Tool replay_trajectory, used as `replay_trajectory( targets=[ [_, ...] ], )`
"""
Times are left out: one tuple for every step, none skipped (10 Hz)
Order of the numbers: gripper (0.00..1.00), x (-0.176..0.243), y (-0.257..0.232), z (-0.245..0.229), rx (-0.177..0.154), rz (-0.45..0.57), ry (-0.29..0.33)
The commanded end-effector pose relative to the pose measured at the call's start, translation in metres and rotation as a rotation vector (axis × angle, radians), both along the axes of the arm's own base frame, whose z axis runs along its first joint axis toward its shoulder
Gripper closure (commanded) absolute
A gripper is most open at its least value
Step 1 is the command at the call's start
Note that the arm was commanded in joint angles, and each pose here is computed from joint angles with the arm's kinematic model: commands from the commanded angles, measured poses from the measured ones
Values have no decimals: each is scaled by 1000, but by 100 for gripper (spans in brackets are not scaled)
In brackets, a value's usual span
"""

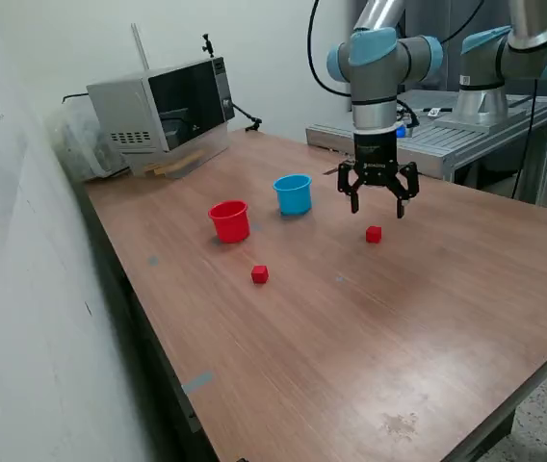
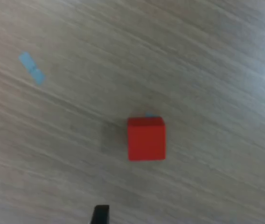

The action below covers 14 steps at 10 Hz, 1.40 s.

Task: Place red objects in the red bin, and blue objects in the blue bin.

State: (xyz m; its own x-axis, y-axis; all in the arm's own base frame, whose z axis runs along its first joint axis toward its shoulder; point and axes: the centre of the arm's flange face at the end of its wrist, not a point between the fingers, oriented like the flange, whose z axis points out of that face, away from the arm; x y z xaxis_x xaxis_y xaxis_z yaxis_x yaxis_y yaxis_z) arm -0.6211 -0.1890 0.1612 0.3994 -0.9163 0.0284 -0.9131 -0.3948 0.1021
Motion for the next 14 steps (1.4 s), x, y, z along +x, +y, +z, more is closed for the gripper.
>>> replay_trajectory(
  targets=[
    [0,1,14,-18,-19,-22,-9],
    [0,3,14,-25,-18,-19,-18],
    [0,2,22,-26,-16,-28,-19],
    [0,1,24,-25,-16,-31,-18],
    [0,1,24,-26,-16,-30,-19],
    [0,4,24,-29,-16,-30,-27],
    [0,5,24,-30,-16,-30,-28],
    [0,6,24,-31,-16,-30,-31],
    [0,9,24,-33,-14,-28,-37],
    [0,10,24,-33,-14,-28,-39],
    [0,10,24,-34,-14,-28,-40],
    [0,10,24,-34,-14,-28,-40],
    [0,11,24,-35,-14,-29,-42],
    [0,13,24,-36,-13,-29,-43]
  ],
)
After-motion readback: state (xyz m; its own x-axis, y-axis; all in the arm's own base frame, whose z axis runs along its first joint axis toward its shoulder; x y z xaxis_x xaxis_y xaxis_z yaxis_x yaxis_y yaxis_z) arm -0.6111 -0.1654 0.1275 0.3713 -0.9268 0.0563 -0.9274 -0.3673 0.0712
